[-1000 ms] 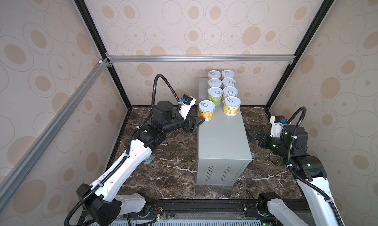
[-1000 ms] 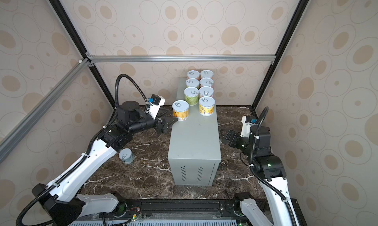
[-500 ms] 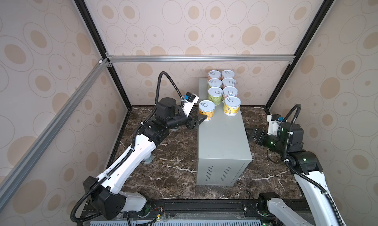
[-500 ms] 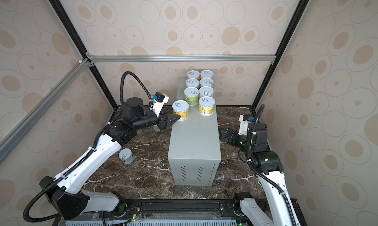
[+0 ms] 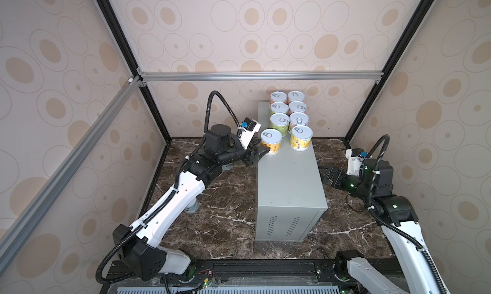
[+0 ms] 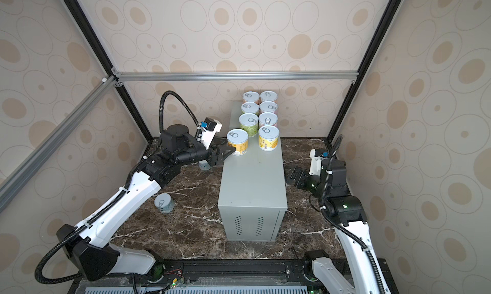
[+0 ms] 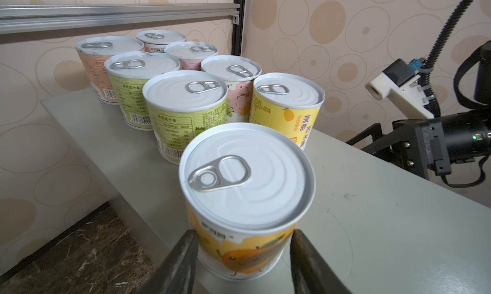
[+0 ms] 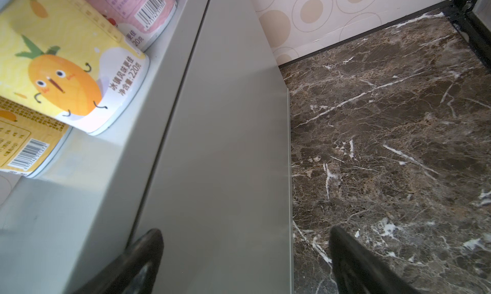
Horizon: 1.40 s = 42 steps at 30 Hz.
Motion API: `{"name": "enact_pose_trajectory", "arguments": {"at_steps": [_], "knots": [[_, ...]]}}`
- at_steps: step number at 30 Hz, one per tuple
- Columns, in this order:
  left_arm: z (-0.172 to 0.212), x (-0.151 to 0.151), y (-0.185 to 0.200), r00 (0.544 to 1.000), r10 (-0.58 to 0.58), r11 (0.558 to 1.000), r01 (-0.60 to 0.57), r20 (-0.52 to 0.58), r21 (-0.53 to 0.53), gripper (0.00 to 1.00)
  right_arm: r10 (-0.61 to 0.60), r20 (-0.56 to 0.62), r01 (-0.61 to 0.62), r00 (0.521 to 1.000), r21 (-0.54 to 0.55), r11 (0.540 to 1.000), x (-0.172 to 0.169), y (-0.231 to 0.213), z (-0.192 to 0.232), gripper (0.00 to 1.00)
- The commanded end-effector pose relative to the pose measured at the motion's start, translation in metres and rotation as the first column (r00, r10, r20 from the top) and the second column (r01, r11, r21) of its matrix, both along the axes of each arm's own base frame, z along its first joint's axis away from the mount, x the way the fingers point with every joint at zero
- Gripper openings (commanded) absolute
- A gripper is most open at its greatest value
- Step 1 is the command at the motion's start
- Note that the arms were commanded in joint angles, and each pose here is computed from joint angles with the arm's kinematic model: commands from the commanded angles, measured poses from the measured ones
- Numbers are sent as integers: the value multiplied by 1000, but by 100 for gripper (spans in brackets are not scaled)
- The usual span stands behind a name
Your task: Place and organize the canned foods onto the counter
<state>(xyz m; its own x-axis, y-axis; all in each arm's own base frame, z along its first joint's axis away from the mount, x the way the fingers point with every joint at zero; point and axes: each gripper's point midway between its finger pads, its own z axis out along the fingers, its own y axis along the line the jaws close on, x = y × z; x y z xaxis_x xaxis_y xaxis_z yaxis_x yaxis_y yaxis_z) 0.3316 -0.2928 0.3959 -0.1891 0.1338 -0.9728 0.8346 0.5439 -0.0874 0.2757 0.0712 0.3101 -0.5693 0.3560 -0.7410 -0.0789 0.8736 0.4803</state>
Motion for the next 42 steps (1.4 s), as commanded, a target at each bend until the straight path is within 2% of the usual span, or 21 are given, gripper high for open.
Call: {"name": "enact_pose_trajectory", "arguments": {"at_steps": [1, 19, 42], "knots": [[27, 1, -2, 997, -22, 999, 24, 68, -39, 52, -1, 48, 1, 999, 3, 1000, -1, -1, 13, 100], [23, 9, -17, 998, -47, 997, 50, 49, -60, 40, -4, 57, 4, 998, 2, 1000, -3, -2, 13, 100], [18, 10, -36, 995, -84, 995, 86, 47, -43, 39, -6, 63, 6, 998, 1, 1000, -5, -2, 12, 100]]}}
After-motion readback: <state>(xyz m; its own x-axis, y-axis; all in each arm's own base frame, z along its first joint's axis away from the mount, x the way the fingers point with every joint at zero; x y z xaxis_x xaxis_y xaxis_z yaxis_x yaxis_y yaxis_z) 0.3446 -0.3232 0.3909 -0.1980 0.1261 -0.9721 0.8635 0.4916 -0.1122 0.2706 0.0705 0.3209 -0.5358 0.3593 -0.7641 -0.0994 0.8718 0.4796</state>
